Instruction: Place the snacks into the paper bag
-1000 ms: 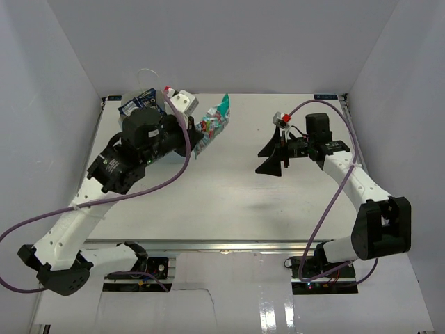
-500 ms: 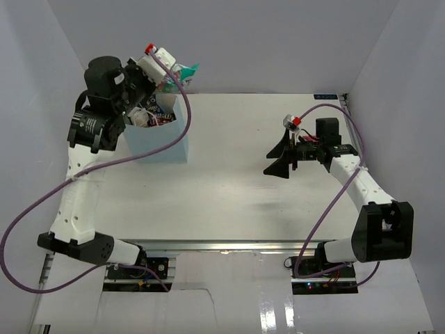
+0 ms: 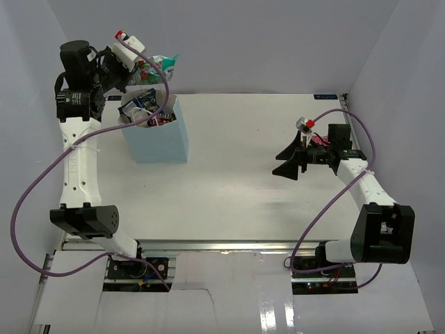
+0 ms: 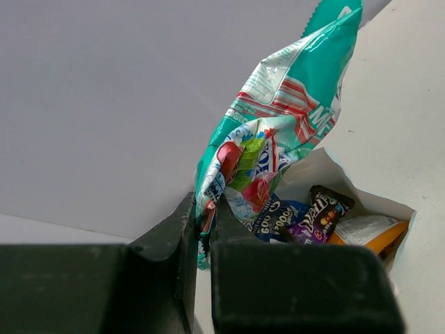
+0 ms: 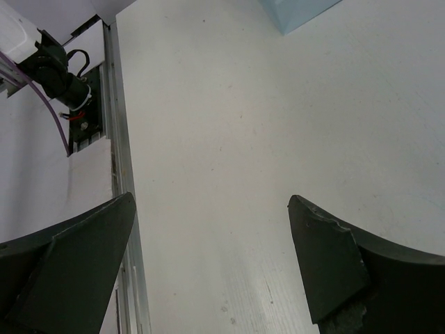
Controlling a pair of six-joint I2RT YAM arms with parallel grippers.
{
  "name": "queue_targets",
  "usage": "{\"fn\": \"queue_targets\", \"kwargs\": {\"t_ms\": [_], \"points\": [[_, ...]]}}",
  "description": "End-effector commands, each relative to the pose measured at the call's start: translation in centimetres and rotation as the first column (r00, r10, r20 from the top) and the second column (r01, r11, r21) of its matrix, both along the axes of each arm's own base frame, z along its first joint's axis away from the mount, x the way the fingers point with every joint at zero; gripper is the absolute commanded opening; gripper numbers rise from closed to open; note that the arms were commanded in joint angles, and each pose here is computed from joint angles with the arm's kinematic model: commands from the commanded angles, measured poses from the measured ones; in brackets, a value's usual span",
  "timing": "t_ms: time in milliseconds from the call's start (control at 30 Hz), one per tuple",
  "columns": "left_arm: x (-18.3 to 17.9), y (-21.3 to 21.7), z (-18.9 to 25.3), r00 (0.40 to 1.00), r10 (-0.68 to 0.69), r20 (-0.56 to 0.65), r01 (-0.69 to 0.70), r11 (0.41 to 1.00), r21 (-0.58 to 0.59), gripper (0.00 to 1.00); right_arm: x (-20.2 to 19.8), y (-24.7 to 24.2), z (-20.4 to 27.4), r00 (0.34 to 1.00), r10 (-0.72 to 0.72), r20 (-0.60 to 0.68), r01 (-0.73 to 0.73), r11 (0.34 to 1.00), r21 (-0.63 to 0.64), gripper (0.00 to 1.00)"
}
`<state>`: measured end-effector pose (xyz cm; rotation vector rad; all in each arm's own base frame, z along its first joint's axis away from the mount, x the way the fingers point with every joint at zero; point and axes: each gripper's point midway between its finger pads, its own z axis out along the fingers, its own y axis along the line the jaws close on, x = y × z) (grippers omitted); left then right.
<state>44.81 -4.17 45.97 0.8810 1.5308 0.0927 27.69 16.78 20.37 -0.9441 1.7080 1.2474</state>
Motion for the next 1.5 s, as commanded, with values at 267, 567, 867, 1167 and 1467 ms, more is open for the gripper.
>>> {"fn": "queue_targets", "kwargs": {"t_ms": [267, 567, 867, 1167, 1467], "points": [[-3.1, -0.2, -2.3, 0.999, -0.036, -0.009, 0.036, 0.998, -0.055, 0.00, 0.0, -1.3, -0.4, 1.000, -0.013, 0.022, 0.013, 0.999, 0.030, 0.96], [-1.9, 1.4, -5.5, 0.997, 0.012, -0.070, -0.019, 0.995, -0.097, 0.00, 0.0, -1.5, -0.3, 0.999, -0.023, 0.022, 0.023, 0.999, 0.024, 0.96], [-2.5, 1.8, -9.2, 0.982, 0.083, -0.168, -0.118, 0.970, -0.212, 0.39, 0.5, -1.9, -0.1, 0.997, -0.051, 0.050, 0.052, 0.999, -0.017, 0.96], [-3.9, 2.3, -3.2, 0.978, 0.184, -0.096, -0.206, 0.904, -0.374, 0.89, 6.1, -5.9, 0.1, 0.948, -0.300, 0.106, 0.317, 0.916, -0.244, 0.97], [-12.2, 0.4, -0.4, 0.969, 0.186, -0.161, -0.243, 0.608, -0.756, 0.95, 15.6, -19.4, -3.9, 0.515, -0.826, 0.229, 0.756, 0.311, -0.575, 0.97]]}}
